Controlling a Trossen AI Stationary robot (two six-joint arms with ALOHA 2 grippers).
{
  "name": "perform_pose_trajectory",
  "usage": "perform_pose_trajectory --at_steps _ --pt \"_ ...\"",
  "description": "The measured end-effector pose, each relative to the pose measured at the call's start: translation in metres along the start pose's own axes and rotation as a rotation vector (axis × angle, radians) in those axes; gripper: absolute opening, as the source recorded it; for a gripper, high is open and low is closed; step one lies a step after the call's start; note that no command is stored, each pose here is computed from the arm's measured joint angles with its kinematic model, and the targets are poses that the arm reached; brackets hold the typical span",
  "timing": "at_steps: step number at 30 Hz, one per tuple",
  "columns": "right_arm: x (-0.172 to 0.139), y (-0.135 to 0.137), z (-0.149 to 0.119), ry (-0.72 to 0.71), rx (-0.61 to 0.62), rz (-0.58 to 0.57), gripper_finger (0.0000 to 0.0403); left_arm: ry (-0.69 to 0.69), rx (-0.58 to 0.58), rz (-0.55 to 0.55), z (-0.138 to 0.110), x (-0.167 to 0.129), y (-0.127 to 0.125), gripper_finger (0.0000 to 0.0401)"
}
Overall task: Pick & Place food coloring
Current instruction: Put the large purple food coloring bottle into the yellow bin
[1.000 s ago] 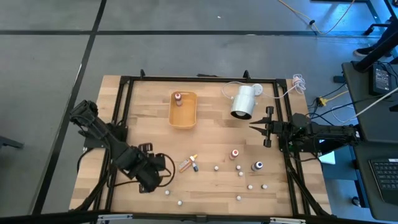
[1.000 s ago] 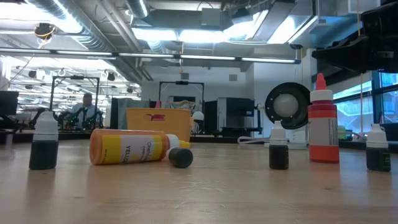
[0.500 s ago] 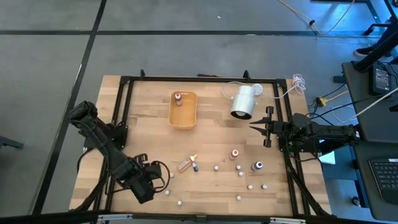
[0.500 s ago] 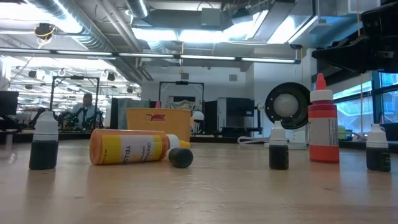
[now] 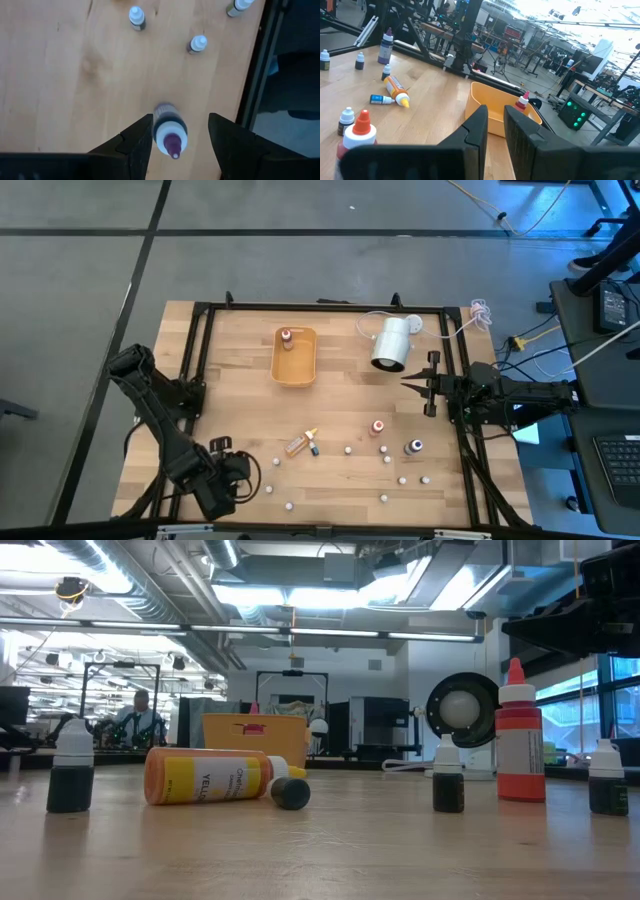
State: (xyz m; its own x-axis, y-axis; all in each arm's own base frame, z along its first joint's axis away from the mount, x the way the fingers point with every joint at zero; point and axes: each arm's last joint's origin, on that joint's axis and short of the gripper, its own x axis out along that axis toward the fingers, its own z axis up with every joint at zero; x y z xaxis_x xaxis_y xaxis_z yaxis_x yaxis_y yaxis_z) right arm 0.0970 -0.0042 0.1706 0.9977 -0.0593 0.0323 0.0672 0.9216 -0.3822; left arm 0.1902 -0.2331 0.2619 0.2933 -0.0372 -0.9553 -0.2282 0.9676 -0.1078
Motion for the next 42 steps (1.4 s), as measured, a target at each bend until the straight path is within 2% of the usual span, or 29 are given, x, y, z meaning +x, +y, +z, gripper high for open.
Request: perform_pose_trajectory --at_steps 16,32,42 --pt "0.000 0.000 0.000 0.000 0.000 0.001 0.0067 0.004 0.008 0.018 -0.002 0.003 -0.001 0.0188" --pt "0.000 0.000 0.000 0.003 0.000 0.002 0.0067 0.113 0.031 0.107 -0.007 0.026 -0.005 0.0189" --pt "0.000 0.000 0.000 0.003 0.000 0.002 0.0067 0.131 0.068 0.095 -0.014 0.025 -0.008 0.0186"
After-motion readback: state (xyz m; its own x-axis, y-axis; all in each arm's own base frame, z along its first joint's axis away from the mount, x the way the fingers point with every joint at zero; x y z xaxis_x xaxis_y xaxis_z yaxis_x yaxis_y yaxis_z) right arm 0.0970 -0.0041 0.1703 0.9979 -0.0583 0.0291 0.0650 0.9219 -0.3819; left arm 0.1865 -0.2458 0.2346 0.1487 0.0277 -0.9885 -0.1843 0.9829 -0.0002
